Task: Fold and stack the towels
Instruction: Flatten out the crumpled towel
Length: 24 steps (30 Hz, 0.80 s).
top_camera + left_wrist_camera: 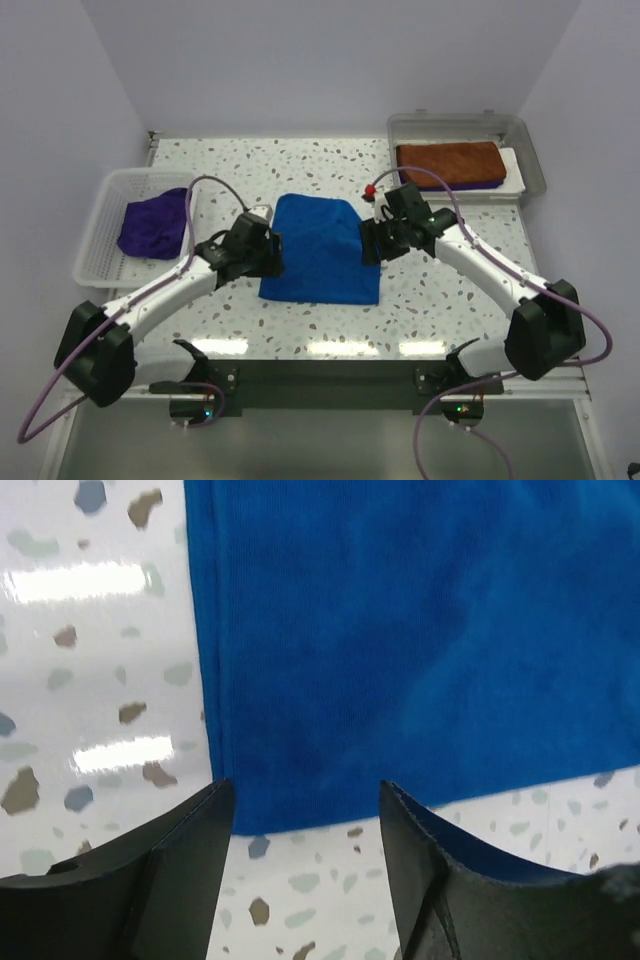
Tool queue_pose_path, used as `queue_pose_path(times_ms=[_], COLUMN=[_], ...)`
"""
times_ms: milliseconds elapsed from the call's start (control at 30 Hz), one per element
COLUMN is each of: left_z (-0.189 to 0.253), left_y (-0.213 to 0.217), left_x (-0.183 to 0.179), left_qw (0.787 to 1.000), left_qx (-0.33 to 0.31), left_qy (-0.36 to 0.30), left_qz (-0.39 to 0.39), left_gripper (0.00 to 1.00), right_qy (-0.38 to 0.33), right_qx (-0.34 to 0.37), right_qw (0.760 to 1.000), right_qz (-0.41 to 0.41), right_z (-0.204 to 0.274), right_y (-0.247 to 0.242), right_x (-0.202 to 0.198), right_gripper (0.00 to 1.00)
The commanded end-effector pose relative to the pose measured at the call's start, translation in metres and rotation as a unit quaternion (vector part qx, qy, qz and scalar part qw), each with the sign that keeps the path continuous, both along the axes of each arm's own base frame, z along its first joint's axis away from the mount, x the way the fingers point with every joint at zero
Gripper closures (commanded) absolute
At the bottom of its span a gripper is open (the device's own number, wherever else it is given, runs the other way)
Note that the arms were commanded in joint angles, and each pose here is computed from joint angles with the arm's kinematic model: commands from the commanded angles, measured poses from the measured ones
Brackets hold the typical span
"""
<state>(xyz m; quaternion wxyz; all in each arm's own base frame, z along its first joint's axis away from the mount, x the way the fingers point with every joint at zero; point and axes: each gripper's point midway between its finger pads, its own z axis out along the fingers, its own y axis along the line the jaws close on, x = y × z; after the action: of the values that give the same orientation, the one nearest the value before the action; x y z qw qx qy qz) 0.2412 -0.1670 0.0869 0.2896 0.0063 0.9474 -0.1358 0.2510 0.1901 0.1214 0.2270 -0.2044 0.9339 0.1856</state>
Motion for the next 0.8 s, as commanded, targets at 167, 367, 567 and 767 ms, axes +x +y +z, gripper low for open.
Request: queue_pose_path(times_ms=[167,367,567,767], left_z=[-0.014,-0.041,-0.071,-0.093], left_y=[-0.006,-0.008,0.01,0.029], left_x=[0.102,0.114,0.065,-0.008], left_qw=[0.996,0.993,0.991,0.986], left_qx=[0.084,0.115,0.116,0.114], left_qy=[-0.029,-0.001,0.06,0.116], left_qz=[0.012,0.003,0.028,0.038], left_gripper=[0.42,0.45,0.46,0.46], right_qy=[-0.06,-0.061,-0.016,0.055], right_qx=[-0.046,-0.069,-0.07,-0.068], right_qw=[0.995,0.993,0.995,0.994], right_qz=[-0.057,-0.074,-0.071,-0.065], right_z=[-0.011,-0.031,-0.059,-0.083], right_y=[0.005,0.003,0.003,-0.004], right_x=[0.101,0.134,0.116,0.056], right_gripper=[0.52,0.52,0.5,0.48])
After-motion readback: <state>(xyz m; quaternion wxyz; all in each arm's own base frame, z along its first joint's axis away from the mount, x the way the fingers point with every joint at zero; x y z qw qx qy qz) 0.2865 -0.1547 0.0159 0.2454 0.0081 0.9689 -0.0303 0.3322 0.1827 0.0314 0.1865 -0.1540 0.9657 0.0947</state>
